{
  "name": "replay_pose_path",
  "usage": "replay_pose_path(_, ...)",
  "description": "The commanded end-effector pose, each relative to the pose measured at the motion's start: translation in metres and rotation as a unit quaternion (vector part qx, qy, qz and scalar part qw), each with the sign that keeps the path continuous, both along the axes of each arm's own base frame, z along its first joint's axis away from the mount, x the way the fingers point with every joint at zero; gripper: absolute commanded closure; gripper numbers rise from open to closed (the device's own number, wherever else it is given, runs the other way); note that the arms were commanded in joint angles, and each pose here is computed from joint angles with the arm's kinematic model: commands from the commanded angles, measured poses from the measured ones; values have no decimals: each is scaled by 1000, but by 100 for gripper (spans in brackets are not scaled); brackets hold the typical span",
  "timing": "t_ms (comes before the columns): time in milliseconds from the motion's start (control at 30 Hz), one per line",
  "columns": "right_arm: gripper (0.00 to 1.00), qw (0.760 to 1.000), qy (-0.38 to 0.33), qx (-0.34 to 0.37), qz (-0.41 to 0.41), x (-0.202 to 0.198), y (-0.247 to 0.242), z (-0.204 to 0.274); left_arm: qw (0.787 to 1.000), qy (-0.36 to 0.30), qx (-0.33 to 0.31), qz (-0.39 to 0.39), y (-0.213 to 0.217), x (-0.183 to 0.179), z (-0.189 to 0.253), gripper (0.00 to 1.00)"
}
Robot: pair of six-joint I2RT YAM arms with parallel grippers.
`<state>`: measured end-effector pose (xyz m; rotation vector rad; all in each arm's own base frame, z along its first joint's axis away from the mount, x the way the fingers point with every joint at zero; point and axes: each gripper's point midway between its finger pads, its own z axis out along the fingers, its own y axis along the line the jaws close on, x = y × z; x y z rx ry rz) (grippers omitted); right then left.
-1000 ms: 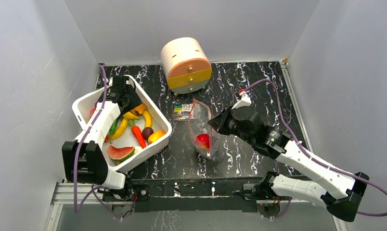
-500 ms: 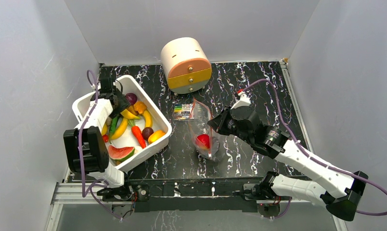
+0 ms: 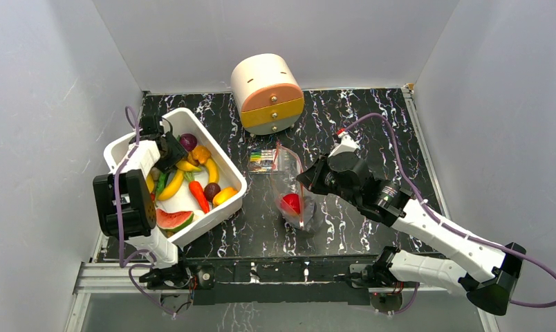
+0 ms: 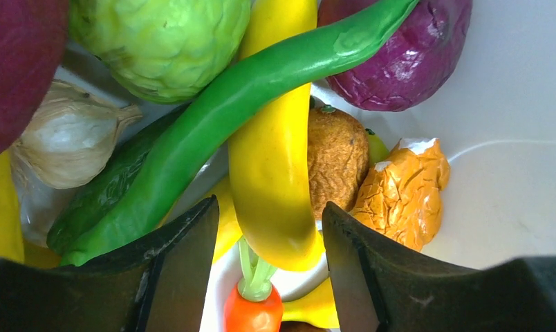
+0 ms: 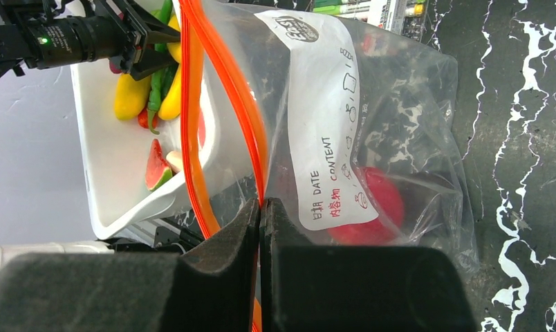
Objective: Place the food in the zip-top bag and seal the zipper
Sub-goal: Pick up the fake fruit from the bin.
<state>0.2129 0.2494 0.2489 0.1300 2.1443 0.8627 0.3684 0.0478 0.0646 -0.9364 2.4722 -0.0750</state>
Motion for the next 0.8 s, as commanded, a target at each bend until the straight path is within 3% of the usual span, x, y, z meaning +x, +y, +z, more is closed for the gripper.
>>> replay_pose_path(0,100,999,-31,31,1,5,5,30,1000,3,-10,-6,-1,-1,0,45)
replay_pose_path(100,100,999,-29,32,0,3,4,27,1000,5,-10,-5,-1,-3,-1,49)
replay_pose_path(200,100,999,-33,33,-5,2,-2,29,1000,7,-15,-4,-3,-7,1,64)
replay_pose_path(367,100,999,-33,35,-5,0,-3,30,1000,-5,-22,-11,-8,-14,16,74)
replay_pose_path(767,100,999,-36,24,-14,7,-2,30,995,-78,-58,-32,-33,-42,72,77)
